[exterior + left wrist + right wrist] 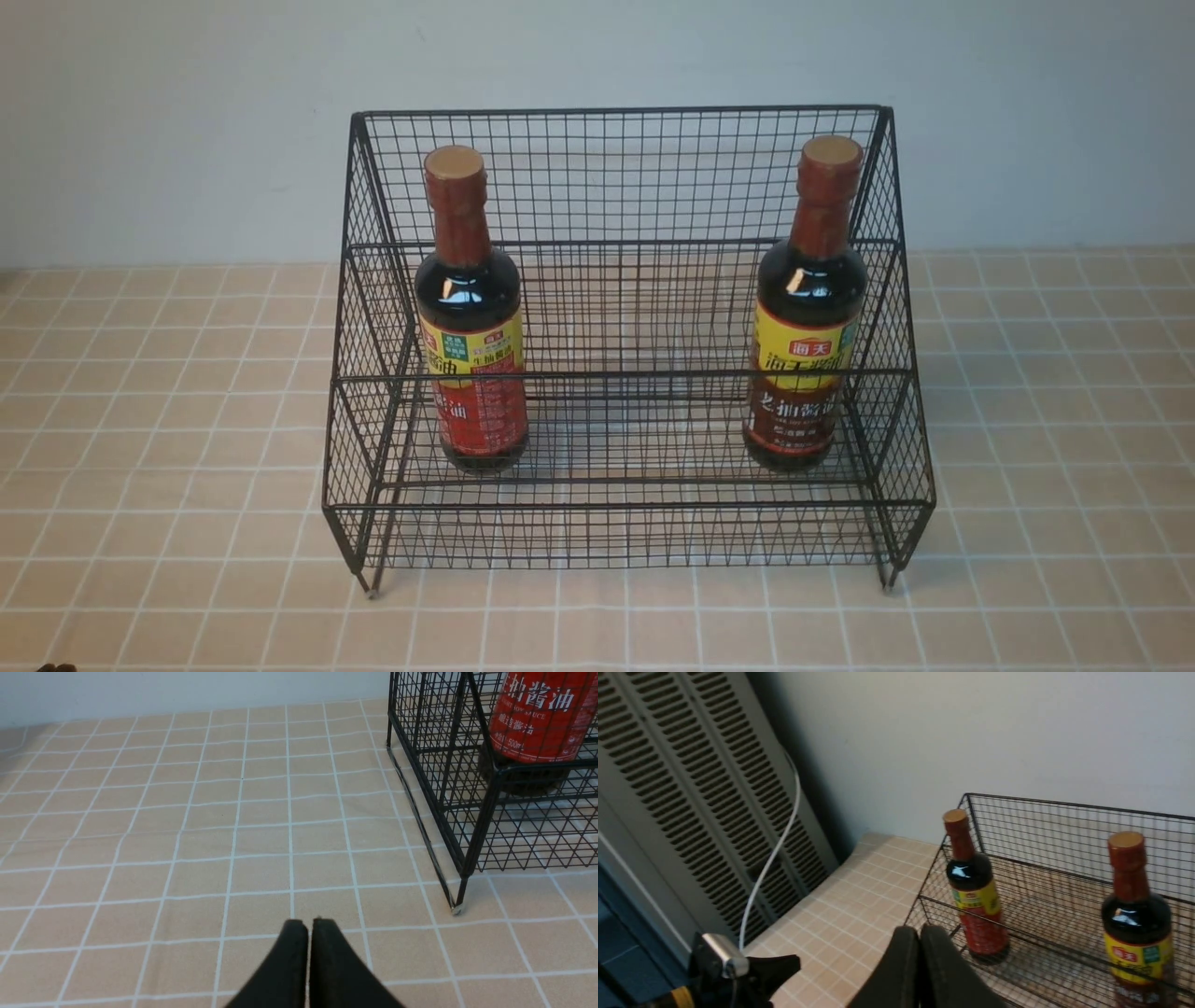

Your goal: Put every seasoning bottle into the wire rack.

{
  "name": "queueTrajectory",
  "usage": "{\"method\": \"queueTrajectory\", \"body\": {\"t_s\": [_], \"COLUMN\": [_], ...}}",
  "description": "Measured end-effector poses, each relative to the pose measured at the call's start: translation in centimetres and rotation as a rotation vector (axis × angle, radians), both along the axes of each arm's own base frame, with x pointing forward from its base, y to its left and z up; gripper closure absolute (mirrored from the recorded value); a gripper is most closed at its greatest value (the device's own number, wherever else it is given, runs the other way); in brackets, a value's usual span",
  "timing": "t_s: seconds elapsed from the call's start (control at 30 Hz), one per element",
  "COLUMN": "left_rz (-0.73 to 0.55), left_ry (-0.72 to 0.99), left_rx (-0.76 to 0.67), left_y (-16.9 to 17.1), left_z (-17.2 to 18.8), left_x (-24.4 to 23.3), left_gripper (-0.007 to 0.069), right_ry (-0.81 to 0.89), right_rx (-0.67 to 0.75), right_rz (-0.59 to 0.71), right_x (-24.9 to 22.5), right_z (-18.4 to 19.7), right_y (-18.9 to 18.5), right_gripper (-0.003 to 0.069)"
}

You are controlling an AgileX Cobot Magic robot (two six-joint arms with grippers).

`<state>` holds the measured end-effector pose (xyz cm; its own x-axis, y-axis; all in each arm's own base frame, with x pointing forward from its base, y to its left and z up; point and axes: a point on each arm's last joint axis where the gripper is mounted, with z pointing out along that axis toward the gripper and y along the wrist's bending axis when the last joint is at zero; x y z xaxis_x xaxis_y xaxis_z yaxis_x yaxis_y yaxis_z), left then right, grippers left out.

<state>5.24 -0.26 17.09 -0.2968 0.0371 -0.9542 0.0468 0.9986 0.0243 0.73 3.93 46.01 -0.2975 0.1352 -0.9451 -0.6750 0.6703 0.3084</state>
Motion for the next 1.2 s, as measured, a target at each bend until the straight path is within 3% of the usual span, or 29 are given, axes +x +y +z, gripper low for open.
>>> {"method": "queueTrajectory", "body": {"t_s": [0.2,0.37,0.57,0.73,0.87,1.13,1.2], "left_rz": [0.0,0.0,0.0,0.0,0.0,0.0,0.0], "left_ry": [0.0,0.0,0.0,0.0,0.0,0.0,0.0], "left_rx": [0.0,0.0,0.0,0.0,0.0,0.0,0.0], "left_y": [0.0,0.0,0.0,0.0,0.0,0.0,0.0], "left_z": [0.0,0.0,0.0,0.0,0.0,0.0,0.0], "left_x": [0.0,0.0,0.0,0.0,0.0,0.0,0.0], "left_gripper": [0.0632,0.0632,0.0632,0.0632,0.0632,0.0632,0.0632], "right_ry": [-0.069,-0.269,-0.388,-0.344,-0.262,-0.068,-0.032], "right_rx": [-0.04,-0.135,-0.233,-0.275,-0.306,-0.403,-0.413], "right_rz": [0.016,-0.003,-0.182,-0.436,-0.553,-0.572,-0.565], "right_x": [0.0,0.4,1.7,3.2,3.9,4.3,4.4], "right_z": [0.2,0.6,-2.0,-8.0,-14.1,-26.6,-28.1], "right_y": [0.1,0.0,-0.3,-1.3,-2.0,-2.3,-2.3], "right_gripper": [0.0672,0.0672,0.0672,0.0672,0.0672,0.0672,0.0672]}}
